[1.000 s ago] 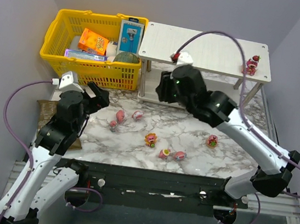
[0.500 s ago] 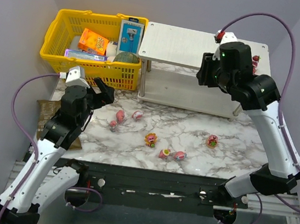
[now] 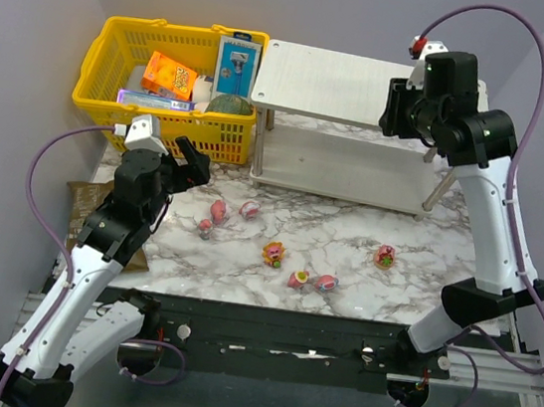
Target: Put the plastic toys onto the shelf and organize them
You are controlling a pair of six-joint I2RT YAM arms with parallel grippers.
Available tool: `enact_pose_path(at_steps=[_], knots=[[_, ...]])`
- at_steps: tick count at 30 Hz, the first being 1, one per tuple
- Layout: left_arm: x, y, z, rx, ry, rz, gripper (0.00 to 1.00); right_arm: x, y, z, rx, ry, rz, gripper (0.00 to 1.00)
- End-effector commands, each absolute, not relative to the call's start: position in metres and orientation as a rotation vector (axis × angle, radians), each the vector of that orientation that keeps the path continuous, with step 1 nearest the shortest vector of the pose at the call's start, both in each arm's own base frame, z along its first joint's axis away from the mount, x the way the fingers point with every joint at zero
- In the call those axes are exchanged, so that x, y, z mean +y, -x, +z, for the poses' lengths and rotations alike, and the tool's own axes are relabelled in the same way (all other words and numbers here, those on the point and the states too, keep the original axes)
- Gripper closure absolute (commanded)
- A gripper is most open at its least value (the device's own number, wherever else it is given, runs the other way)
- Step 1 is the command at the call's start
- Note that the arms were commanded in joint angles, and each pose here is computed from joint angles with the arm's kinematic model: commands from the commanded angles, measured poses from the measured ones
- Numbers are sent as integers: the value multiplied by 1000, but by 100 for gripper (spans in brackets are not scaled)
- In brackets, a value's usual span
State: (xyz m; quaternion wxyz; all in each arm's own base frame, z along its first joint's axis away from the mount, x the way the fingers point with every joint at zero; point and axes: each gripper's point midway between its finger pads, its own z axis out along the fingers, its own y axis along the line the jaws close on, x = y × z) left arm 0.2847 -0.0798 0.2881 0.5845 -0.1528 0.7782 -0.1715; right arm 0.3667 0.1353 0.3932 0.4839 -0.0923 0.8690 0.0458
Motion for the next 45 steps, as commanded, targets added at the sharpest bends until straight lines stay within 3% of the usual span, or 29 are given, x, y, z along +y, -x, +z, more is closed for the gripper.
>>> enact_pose_path(at_steps=[1, 11, 18, 25, 38, 45], knots=[[-80, -285, 304, 1776, 321, -394, 1, 131, -374, 386, 2163, 258, 119, 68], [-80, -290, 296, 1794, 331, -381, 1, 123, -390, 370, 2200, 222, 95, 59], [-78, -290, 295, 1798, 334, -370, 1, 120, -399, 367, 2200, 214, 79, 42], [-77, -289, 294, 1800, 338, -367, 1, 119, -405, 371, 2180, 208, 83, 36], [-77, -289, 291, 1805, 340, -364, 1, 121, -401, 382, 2086, 268, 103, 36], [-79, -290, 289, 1813, 343, -370, 1, 119, -404, 383, 2037, 357, 68, 50]])
